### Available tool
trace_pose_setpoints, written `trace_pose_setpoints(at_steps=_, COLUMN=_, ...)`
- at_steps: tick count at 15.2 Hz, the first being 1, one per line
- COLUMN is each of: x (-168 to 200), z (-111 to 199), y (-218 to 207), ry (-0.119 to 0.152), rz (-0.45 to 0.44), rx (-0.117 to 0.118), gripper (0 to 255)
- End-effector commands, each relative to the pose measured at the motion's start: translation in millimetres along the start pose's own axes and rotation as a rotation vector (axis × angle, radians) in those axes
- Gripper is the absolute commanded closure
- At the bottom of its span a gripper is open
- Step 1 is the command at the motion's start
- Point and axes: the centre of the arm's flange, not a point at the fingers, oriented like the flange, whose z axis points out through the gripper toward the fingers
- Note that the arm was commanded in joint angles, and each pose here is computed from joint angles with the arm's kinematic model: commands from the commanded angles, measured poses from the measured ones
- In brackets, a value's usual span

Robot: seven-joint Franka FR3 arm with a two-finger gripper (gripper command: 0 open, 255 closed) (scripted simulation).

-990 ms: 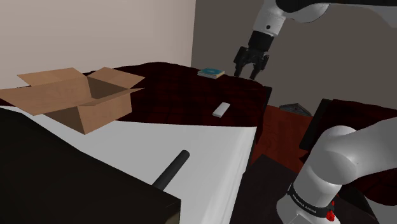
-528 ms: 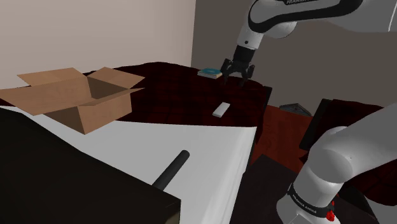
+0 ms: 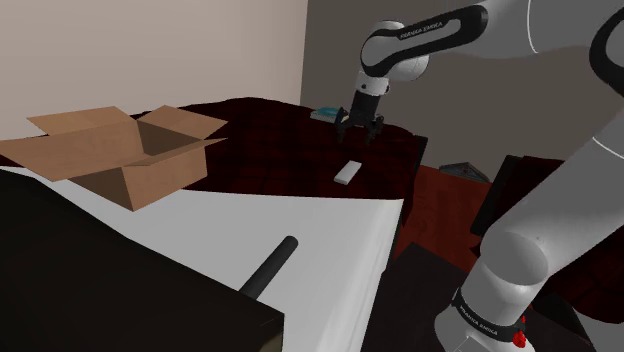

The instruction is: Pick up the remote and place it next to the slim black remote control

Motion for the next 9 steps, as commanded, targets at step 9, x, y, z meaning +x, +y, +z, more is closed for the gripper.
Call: trace_pose_setpoints(at_steps=9, x=96, z=87, y=29, ry=-0.012, rz=0.258, rx=-0.056, gripper=0)
